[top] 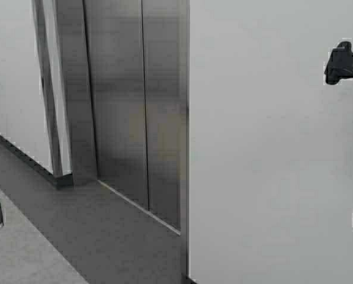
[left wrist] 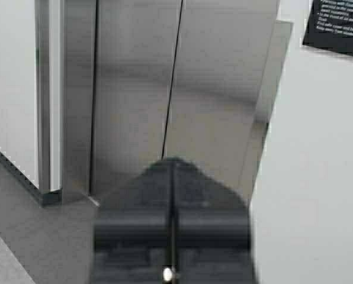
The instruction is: Navigate to elevator, push the call button, then enter the elevator
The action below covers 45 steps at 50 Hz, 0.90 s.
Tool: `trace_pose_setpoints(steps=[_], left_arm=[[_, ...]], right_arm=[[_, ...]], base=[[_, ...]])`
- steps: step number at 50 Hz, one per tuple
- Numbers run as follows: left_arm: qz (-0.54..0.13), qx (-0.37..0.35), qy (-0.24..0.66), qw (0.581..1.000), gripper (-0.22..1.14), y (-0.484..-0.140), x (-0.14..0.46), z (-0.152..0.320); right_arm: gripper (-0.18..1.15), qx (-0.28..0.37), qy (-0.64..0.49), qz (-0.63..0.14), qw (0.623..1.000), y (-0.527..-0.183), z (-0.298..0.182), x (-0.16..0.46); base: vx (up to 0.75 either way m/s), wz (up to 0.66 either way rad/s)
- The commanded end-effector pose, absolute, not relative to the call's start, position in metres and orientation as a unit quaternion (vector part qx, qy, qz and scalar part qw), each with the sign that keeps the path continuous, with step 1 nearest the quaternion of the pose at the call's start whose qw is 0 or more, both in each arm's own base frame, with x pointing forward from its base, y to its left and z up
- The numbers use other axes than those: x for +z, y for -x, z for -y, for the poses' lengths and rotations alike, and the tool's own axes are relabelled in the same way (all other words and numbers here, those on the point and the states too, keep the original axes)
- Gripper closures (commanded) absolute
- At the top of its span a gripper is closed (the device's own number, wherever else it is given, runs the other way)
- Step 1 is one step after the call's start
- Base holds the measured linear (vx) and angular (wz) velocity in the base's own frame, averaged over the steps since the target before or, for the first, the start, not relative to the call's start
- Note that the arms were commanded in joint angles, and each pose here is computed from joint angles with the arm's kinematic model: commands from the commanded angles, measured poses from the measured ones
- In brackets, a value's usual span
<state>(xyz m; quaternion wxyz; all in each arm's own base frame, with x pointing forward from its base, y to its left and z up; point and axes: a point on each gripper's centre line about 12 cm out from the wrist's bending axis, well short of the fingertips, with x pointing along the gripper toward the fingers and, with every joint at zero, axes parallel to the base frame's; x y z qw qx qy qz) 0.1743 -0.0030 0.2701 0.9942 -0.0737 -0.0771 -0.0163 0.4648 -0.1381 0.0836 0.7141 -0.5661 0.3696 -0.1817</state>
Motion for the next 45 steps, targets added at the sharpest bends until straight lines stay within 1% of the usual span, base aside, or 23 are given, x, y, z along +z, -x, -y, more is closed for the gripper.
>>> trace_pose_setpoints(steps=[1, 31, 37, 45], left_arm=[[0.082, -0.017, 0.07, 0.994, 0.89, -0.175, 0.273, 0.003], [0.079, -0.016, 0.066, 0.995, 0.89, -0.176, 0.272, 0.003], [0.08, -0.016, 0.068, 0.994, 0.89, -0.176, 0.272, 0.003], [0.086, -0.017, 0.068, 0.994, 0.89, -0.175, 0.275, 0.003]], right_arm=[[0.91, -0.188, 0.569, -0.353, 0.719, -0.472, 0.139, 0.095], [0.91, -0.202, 0.572, -0.345, 0.716, -0.481, 0.159, 0.107], [0.91, -0.192, 0.576, -0.343, 0.717, -0.474, 0.147, 0.109], [0.91, -0.175, 0.592, -0.313, 0.722, -0.467, 0.112, 0.135]], base=[[0.03, 0.03], [0.02, 0.01], [0.0, 0.0], [0.0, 0.0]])
